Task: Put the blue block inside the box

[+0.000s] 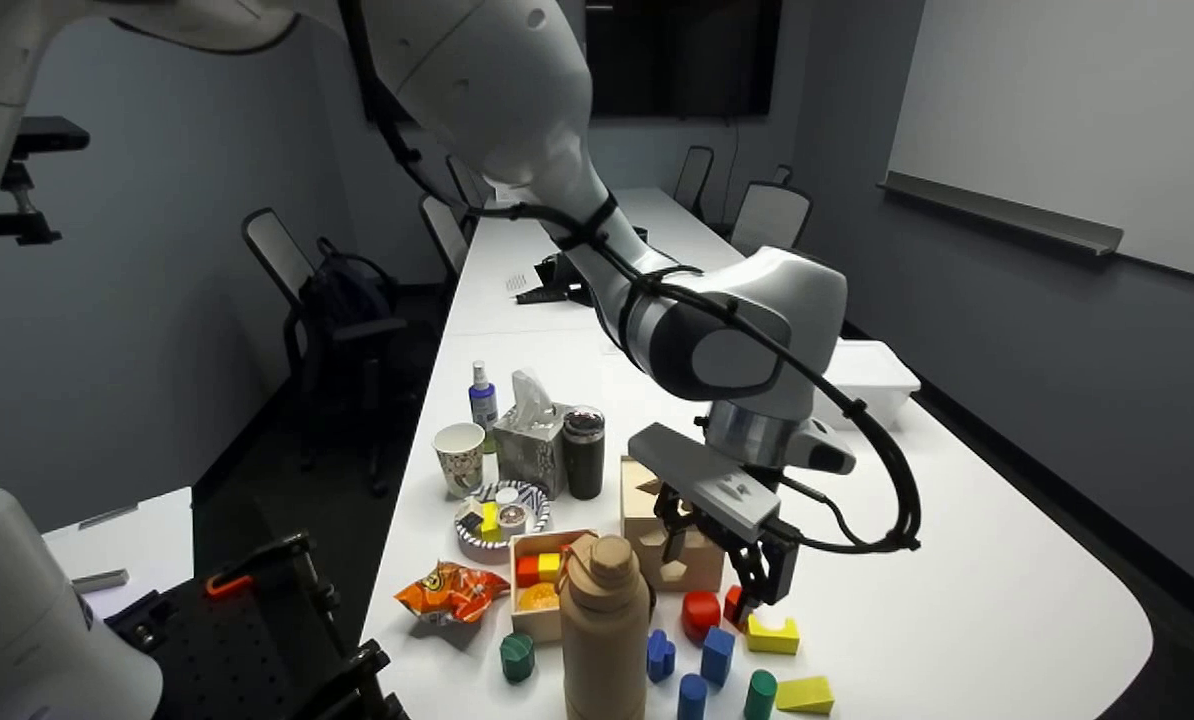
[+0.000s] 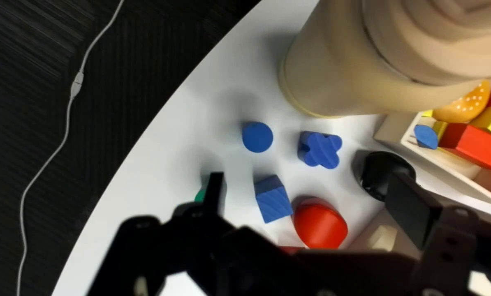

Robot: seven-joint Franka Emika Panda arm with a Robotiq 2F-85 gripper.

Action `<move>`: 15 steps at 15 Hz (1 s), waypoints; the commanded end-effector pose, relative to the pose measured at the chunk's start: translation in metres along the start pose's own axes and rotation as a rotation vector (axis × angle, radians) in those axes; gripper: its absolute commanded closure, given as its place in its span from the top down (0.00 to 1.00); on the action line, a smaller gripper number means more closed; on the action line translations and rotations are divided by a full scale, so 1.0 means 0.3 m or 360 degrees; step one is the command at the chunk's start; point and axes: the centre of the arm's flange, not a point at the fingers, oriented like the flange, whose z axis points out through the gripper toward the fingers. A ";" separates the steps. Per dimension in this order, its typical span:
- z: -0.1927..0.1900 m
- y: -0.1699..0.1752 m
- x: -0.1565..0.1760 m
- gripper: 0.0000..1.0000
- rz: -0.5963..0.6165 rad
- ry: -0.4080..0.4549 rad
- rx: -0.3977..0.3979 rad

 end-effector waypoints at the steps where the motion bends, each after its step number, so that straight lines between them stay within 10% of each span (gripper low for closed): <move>1: 0.078 0.041 0.085 1.00 -0.0024 0.0034 -0.0017; 15: 0.277 -0.026 0.264 1.00 -0.0183 0.0022 -0.0068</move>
